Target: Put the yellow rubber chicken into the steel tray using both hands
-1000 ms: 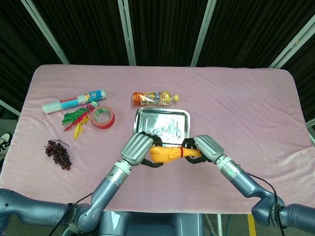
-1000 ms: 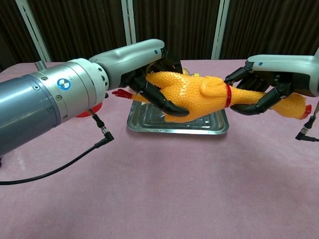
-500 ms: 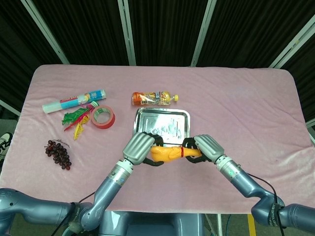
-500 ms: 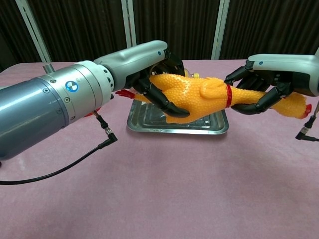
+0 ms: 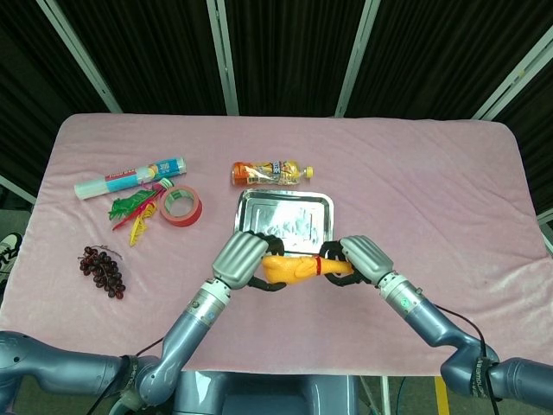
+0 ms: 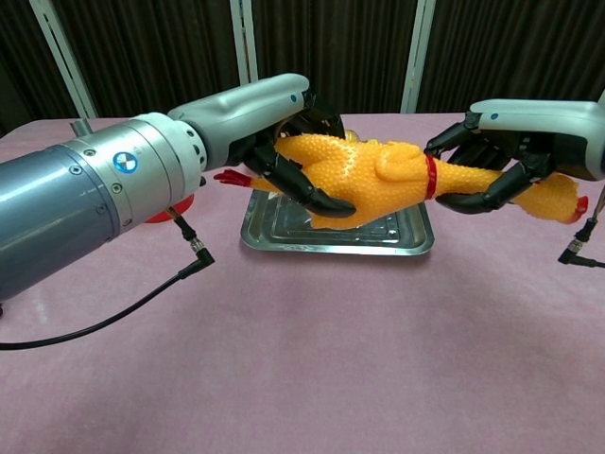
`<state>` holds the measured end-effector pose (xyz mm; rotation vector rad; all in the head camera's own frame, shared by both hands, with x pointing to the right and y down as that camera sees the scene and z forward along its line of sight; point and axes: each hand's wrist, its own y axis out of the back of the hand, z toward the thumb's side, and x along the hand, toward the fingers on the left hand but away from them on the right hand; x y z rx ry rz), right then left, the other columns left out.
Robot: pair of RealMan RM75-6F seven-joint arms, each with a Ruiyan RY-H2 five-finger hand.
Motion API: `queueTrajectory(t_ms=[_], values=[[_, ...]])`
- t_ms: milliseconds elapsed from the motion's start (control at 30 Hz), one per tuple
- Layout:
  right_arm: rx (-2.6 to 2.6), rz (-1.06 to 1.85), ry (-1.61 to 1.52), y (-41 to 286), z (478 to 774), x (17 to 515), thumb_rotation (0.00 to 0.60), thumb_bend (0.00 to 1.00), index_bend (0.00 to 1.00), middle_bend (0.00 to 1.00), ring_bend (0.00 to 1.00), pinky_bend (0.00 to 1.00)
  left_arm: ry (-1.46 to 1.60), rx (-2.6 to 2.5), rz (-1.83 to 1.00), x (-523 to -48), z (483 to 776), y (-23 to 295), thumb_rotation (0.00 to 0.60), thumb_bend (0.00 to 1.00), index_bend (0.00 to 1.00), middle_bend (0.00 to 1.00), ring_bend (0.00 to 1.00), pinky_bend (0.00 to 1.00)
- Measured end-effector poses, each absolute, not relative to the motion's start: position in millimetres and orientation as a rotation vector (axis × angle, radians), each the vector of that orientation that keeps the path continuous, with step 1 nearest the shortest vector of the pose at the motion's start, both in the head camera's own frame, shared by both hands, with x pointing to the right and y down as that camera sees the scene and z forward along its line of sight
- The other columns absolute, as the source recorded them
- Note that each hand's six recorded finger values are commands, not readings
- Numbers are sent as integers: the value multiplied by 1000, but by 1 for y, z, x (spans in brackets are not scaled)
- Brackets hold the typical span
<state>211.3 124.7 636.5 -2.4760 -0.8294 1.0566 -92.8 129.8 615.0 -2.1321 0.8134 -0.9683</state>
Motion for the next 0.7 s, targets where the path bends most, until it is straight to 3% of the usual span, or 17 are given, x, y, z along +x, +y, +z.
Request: queueTrajectory(t_ms=[167, 367, 467, 700], values=[[-2475, 1056, -833, 124, 637, 211, 600, 658, 1000, 729, 761, 846, 821, -2125, -984, -97, 615, 128, 471, 35, 168, 304, 394, 446], [-2477, 1056, -831, 124, 637, 211, 600, 659, 1000, 729, 761, 846, 824, -2125, -979, -97, 614, 127, 471, 35, 175, 304, 390, 444], [-2479, 1057, -829, 124, 638, 211, 600, 659, 1000, 729, 761, 846, 823, -2131, -978, -95, 615, 127, 471, 60, 227, 323, 392, 444], [-2477, 1054, -832, 123, 638, 211, 600, 660, 1000, 729, 761, 846, 806, -2157, -975, -88, 617, 129, 470, 335, 428, 522, 488, 451]])
